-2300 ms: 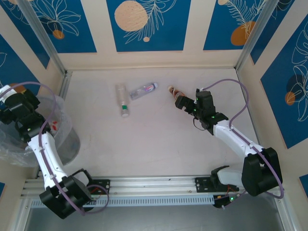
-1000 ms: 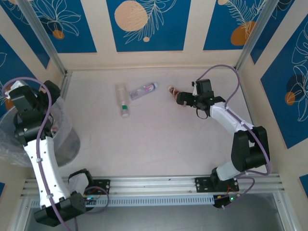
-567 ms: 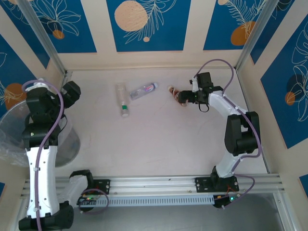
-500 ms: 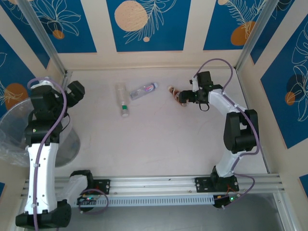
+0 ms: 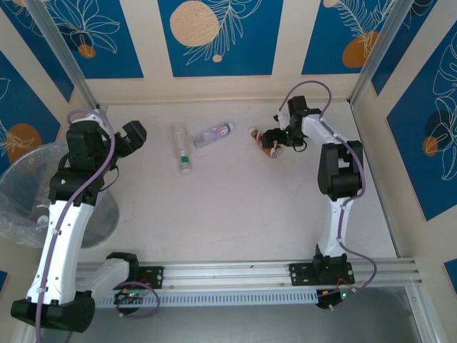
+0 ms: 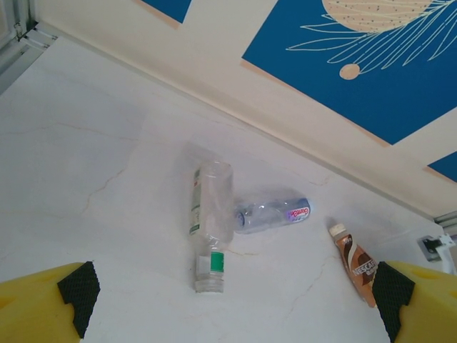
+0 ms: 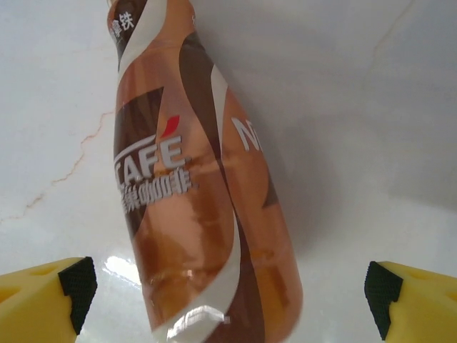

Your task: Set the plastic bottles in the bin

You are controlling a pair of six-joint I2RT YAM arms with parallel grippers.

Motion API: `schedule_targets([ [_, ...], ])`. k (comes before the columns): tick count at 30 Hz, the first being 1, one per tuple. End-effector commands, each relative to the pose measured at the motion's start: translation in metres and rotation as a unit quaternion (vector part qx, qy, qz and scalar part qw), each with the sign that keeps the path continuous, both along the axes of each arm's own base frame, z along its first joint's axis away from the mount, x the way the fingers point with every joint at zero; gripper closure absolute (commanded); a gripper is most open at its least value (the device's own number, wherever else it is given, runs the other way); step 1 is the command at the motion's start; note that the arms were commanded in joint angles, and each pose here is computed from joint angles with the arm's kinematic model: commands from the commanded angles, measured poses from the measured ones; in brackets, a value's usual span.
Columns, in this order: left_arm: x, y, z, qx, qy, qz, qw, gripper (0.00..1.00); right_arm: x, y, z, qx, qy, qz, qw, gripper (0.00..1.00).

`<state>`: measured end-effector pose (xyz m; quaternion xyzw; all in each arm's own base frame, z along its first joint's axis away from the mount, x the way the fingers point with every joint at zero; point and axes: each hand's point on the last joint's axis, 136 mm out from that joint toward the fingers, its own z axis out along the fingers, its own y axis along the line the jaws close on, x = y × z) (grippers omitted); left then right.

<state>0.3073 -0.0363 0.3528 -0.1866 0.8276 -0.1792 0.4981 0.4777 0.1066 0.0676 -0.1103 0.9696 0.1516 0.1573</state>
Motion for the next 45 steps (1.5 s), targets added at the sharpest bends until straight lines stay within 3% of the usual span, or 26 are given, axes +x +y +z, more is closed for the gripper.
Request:
schedule_targets([
  [1,-0.001,-0.01,0.023,-0.017,-0.03,-0.019,0.999,0.01,-0.008,0.011,0.002,0.02,0.028,0.032,0.999,0.0],
  [6,-0.002,-0.008,0.019,-0.009,-0.021,-0.016,1.0,0.01,-0.016,0.017,-0.006,0.024,0.049,0.062,0.997,0.01],
  [13,-0.004,-0.006,0.019,0.002,-0.015,-0.017,1.0,0.01,-0.013,0.005,-0.028,-0.06,0.061,0.078,0.993,0.01],
  [21,-0.005,-0.003,0.013,0.015,-0.004,-0.015,1.0,0.01,-0.023,0.003,-0.055,-0.128,0.105,0.098,0.981,0.18],
  [35,0.006,-0.011,0.0,0.012,0.023,-0.032,0.999,0.01,-0.012,0.014,-0.019,-0.098,0.056,0.075,0.991,0.43],
  [45,0.015,-0.025,-0.012,-0.011,0.045,-0.063,0.997,0.01,-0.018,0.017,0.003,-0.085,0.023,0.064,0.994,0.46],
])
